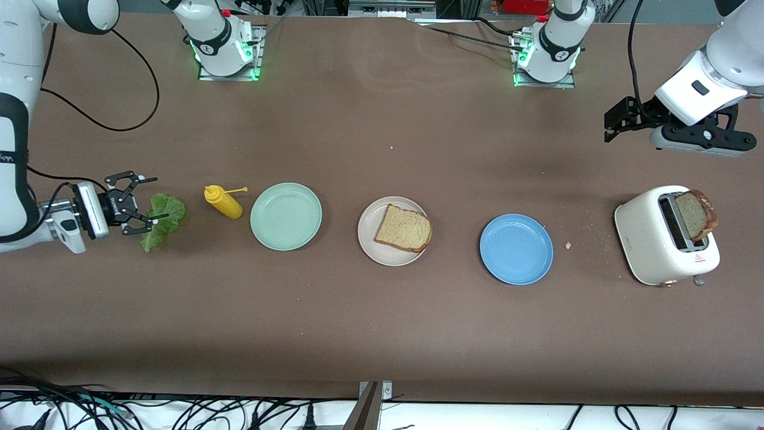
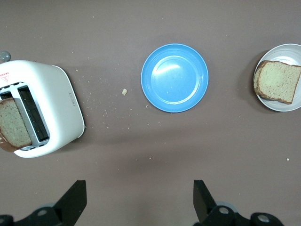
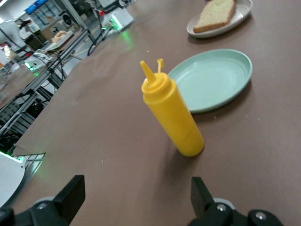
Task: Make sandwich in beige plate with both arms
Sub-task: 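Move the right gripper over to the lettuce leaf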
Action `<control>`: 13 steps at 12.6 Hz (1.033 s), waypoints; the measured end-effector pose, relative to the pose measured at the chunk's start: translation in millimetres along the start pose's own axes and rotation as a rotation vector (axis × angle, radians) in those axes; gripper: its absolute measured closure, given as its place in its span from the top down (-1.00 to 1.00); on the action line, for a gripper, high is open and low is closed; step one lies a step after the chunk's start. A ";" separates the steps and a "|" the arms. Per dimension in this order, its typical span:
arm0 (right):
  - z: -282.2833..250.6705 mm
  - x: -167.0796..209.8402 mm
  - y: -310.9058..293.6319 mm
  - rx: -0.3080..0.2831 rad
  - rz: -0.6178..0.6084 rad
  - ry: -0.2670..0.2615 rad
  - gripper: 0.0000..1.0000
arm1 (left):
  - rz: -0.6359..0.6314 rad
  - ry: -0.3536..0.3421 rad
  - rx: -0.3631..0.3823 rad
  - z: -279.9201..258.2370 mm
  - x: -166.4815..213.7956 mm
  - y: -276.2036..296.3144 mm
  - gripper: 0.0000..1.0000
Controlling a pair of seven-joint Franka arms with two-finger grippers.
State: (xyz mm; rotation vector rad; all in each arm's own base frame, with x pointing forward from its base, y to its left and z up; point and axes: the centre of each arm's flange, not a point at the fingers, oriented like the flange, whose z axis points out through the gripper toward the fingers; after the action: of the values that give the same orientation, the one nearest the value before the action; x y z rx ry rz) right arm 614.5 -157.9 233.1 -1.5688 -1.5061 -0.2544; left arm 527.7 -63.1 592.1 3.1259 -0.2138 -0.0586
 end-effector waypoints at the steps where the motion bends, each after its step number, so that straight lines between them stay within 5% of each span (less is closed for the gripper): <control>1: -7.0 -5.6 -1.6 -0.025 0.040 -0.019 1.00 | 0.000 0.000 0.000 0.0 0.0 0.0 1.00; 7: -53.7 -22.6 -13.5 -0.190 0.272 -0.189 1.00 | 0.000 0.000 0.000 0.0 0.0 0.0 1.00; 13: -71.2 -23.3 -11.7 -0.336 0.549 -0.235 1.00 | 0.000 0.000 0.000 0.0 0.0 -0.1 1.00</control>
State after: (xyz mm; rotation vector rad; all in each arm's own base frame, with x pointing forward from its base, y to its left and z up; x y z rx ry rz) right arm 629.4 -226.4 262.1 -2.2788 -1.1783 -0.0039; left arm 527.7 -63.1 592.1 3.1259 -0.2137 -0.0586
